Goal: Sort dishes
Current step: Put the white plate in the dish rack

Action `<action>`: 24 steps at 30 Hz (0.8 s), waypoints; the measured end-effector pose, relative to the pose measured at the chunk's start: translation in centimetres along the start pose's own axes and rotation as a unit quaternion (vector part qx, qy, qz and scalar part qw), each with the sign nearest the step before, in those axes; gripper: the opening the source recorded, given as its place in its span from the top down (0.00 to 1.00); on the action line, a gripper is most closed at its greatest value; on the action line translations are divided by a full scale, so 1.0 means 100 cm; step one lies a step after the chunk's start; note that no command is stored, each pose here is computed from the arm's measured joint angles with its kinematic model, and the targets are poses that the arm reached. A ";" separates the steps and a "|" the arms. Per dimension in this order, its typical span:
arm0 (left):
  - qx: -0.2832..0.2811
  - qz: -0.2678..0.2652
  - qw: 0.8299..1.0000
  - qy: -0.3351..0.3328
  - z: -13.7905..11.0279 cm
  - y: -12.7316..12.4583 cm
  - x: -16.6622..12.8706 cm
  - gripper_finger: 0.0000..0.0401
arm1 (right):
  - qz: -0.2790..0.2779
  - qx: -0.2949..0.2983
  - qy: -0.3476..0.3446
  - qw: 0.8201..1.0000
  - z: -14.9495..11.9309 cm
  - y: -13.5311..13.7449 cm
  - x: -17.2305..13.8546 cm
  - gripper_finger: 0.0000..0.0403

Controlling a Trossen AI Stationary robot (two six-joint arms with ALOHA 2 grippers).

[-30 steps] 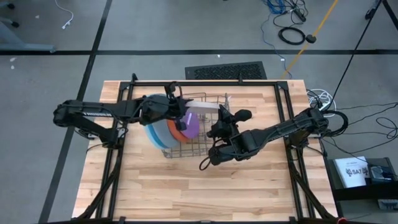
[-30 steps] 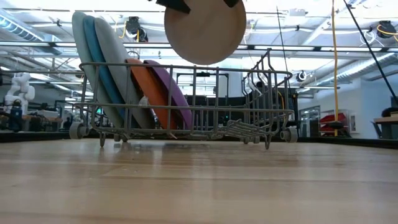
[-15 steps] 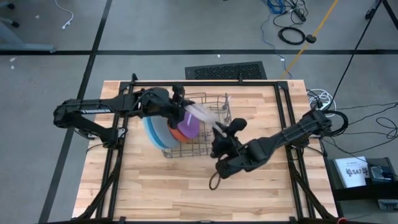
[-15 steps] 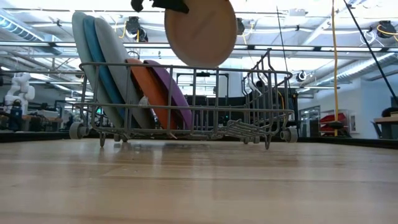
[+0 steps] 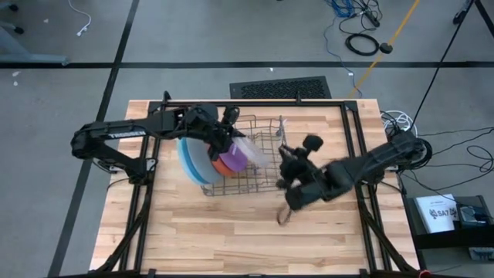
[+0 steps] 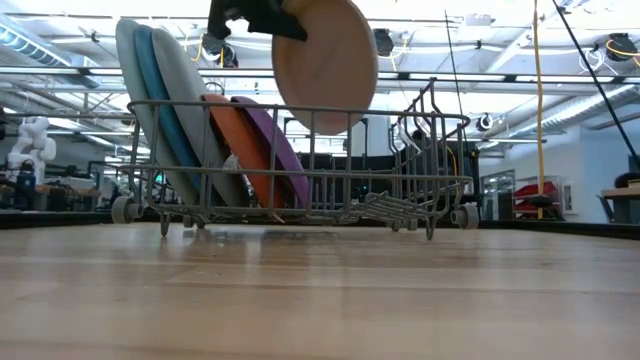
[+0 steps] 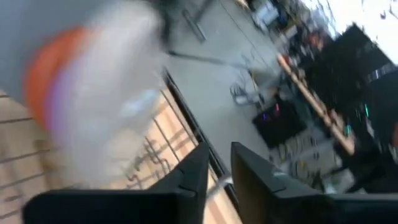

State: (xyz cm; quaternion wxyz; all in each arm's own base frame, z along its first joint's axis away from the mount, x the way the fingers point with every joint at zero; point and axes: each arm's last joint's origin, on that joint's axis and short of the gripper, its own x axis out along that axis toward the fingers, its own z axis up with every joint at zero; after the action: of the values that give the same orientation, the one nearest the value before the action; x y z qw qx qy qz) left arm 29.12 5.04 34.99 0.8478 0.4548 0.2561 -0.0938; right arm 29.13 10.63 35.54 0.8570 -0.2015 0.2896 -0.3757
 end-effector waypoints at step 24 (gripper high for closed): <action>0.006 -0.020 1.000 0.015 -0.018 0.002 0.021 0.92 | 0.084 0.059 0.191 0.976 -0.014 0.027 0.140 1.00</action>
State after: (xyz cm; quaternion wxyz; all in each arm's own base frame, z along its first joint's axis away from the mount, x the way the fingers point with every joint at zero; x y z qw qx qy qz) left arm 30.40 6.77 33.20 0.8392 0.4559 0.2770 -0.1053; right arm 37.35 1.49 28.09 0.8246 -0.0499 0.4414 -0.3502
